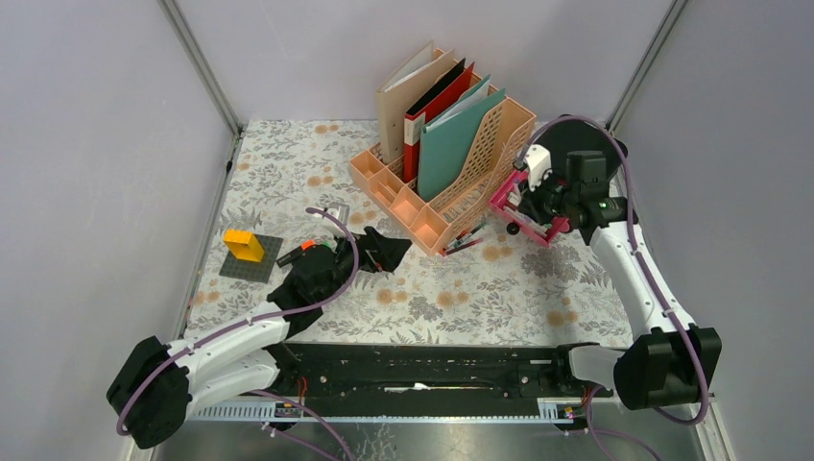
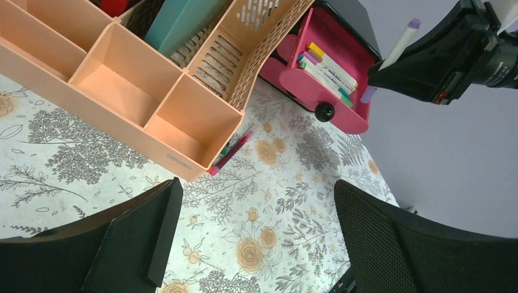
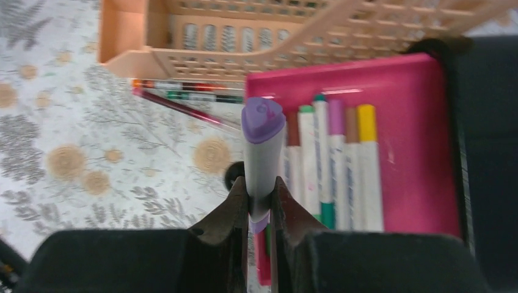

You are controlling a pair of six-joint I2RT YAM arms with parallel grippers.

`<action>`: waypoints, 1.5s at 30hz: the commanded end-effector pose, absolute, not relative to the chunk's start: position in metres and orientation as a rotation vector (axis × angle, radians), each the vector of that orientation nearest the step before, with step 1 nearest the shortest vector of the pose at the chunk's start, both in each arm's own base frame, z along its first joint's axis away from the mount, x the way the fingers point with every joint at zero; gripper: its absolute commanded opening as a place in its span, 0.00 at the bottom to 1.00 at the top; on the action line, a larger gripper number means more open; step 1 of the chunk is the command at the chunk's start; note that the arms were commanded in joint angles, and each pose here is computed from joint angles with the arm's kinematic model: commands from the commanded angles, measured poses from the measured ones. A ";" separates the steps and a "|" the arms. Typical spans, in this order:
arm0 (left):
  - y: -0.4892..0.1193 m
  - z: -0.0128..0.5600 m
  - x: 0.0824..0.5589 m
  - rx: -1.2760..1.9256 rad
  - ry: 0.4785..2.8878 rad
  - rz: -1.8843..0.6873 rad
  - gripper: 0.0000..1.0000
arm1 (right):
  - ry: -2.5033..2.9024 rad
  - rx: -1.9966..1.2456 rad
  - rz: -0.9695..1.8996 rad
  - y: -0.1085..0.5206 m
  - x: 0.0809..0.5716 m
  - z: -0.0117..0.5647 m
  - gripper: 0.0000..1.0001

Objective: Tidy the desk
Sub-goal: Place the stationery in the storage box.

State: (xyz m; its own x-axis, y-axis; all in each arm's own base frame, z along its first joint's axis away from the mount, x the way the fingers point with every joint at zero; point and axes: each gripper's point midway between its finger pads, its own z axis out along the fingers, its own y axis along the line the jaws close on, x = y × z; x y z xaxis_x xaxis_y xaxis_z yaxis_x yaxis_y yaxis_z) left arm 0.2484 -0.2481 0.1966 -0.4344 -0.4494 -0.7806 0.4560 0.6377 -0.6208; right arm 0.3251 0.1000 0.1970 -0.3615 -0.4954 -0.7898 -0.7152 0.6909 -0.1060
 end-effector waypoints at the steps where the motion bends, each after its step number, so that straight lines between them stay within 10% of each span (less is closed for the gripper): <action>1: -0.242 0.202 0.251 0.008 1.714 -0.990 0.99 | 2.028 -0.832 0.114 0.067 0.343 0.214 0.05; 26: -0.238 0.196 0.254 0.005 1.722 -0.976 0.99 | 2.071 -0.644 -0.354 -0.010 0.376 0.194 0.13; 45: -0.236 0.196 0.253 0.005 1.719 -0.978 0.99 | 2.065 -0.652 -0.363 -0.010 0.376 0.189 0.54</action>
State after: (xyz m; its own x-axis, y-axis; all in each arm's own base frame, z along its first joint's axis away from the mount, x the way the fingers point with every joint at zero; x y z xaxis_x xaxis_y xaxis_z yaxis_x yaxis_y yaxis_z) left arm 0.2508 -0.2393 0.1827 -0.4399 -0.4276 -0.7897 0.4336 0.6690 -0.6037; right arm 0.3742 -0.0173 0.1771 -0.4896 -0.5896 -0.6424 -0.3093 0.8063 -0.5042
